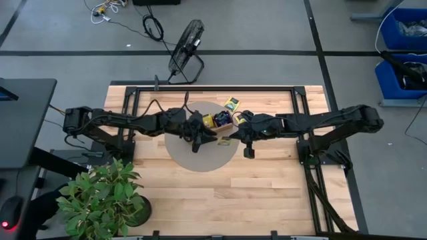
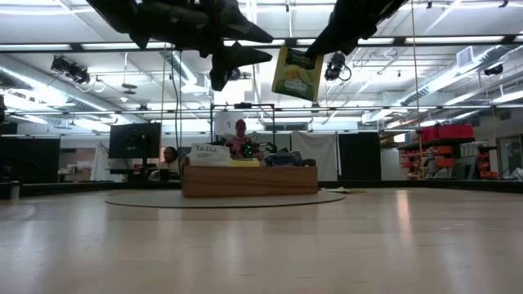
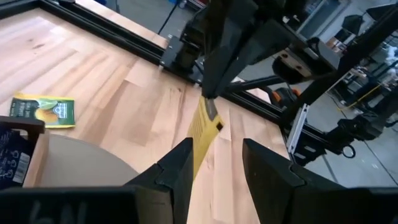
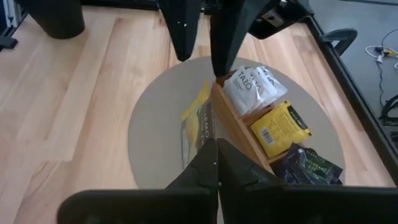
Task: Pick & Place Tea
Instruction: Put the yellow tea bag into the middle section of the wooden organizer
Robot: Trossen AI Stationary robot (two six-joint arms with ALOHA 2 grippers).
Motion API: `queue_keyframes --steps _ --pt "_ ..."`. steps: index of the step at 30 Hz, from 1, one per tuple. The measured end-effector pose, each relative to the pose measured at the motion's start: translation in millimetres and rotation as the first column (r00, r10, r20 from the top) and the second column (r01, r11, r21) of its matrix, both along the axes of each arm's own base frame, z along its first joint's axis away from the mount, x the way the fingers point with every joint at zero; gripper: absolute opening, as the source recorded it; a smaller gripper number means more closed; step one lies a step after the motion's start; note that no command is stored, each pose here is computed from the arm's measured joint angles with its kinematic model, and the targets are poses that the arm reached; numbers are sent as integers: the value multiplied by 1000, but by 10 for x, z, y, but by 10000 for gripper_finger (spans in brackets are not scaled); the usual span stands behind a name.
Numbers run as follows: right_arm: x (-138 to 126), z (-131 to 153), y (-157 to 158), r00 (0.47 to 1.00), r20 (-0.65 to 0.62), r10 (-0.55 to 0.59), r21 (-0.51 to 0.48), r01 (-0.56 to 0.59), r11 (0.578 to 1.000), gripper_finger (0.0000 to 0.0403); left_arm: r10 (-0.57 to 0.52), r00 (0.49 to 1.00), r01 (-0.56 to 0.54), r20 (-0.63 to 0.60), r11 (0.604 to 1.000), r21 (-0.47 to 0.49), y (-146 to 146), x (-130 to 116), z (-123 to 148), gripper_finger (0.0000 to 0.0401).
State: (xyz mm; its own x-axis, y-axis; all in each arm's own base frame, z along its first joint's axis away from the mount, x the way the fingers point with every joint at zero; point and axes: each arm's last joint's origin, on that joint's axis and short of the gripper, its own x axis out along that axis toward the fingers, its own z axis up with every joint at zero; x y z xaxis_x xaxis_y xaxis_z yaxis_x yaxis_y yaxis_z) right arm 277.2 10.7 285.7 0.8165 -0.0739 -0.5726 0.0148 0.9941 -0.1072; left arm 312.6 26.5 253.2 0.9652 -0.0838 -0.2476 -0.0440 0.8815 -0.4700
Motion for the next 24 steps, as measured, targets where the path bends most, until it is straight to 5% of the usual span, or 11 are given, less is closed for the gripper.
queue_keyframes --steps 24 --pt "129 -56 -1 999 34 12 23 -12 1000 0 11 999 -10 -35 999 34 -25 70 -130 139"
